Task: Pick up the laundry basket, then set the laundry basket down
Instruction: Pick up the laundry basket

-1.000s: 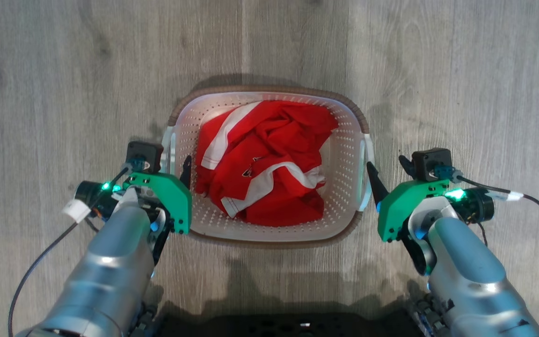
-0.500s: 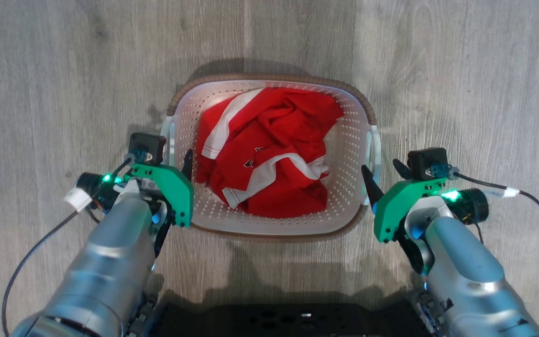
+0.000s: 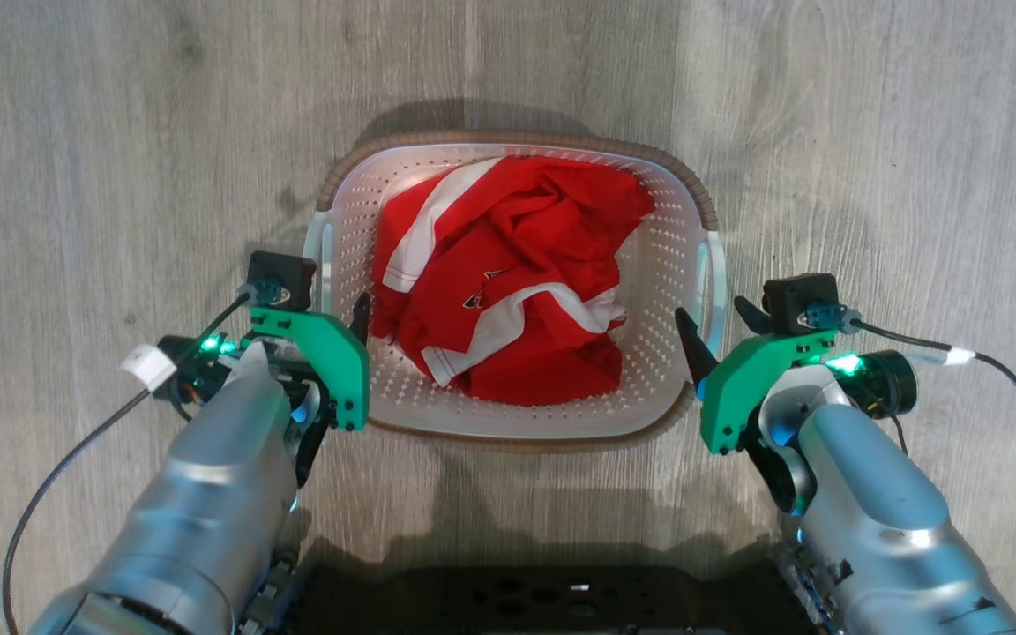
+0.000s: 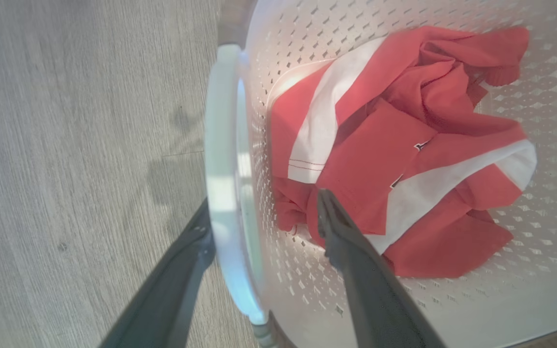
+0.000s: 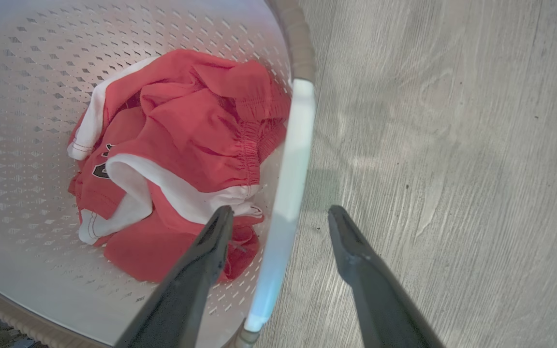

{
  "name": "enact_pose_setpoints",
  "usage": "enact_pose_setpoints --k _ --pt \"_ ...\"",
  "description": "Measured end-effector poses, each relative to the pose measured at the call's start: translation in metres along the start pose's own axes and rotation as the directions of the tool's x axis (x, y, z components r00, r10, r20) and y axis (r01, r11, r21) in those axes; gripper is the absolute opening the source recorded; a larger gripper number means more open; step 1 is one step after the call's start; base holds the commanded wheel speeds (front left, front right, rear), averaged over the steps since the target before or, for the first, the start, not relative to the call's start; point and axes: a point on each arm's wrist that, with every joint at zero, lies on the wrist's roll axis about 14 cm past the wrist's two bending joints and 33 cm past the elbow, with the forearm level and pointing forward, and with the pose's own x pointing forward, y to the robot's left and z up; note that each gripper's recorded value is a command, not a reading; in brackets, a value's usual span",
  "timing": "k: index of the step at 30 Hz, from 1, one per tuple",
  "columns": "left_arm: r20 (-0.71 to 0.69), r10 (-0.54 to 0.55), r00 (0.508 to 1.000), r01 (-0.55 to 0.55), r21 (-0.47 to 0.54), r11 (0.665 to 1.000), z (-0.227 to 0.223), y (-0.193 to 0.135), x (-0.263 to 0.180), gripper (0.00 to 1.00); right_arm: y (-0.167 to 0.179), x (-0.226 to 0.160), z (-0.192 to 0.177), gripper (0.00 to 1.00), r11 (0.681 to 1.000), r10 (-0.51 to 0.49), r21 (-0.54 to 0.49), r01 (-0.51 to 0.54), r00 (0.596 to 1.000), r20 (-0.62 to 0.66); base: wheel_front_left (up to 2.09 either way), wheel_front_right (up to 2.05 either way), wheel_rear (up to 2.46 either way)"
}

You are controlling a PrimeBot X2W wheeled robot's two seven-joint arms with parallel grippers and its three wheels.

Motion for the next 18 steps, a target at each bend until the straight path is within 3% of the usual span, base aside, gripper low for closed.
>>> enact_pose_setpoints --k 11,12,13,14,18 --pt "0.008 -0.007 1.0 0.007 -0.036 0.999 0.0024 -0.0019 0.0029 1.0 0.0005 0.0057 -0.0002 1.0 1.0 0.005 -0.01 -0.005 1.0 -0.002 0.0 0.0 0.0" --pt "0.008 -0.011 1.0 0.011 -0.033 0.999 0.0029 -0.0027 0.0034 1.0 0.0005 0.0062 -0.0003 0.78 1.0 0.004 -0.01 -0.005 1.0 -0.003 0.0 0.0 0.0" --pt "0.009 -0.012 1.0 0.012 -0.037 0.999 0.003 -0.0031 0.0035 0.91 0.0003 0.0066 -0.0001 0.2 1.0 0.004 -0.009 -0.004 1.0 -0.002 0.0 0.0 0.0" --pt "0.01 -0.011 1.0 0.011 -0.05 0.999 0.0029 -0.0031 0.0032 0.0 0.0001 0.0068 -0.0005 0.0 1.0 0.003 -0.007 -0.003 1.0 -0.007 0.0 0.0 0.0" --pt "0.0 -0.012 1.0 0.012 -0.057 0.998 -0.0006 -0.0027 0.0028 0.0 -0.0074 0.0057 -0.0005 0.0 1.0 -0.014 -0.001 0.014 1.0 -0.008 0.0 0.0 0.0"
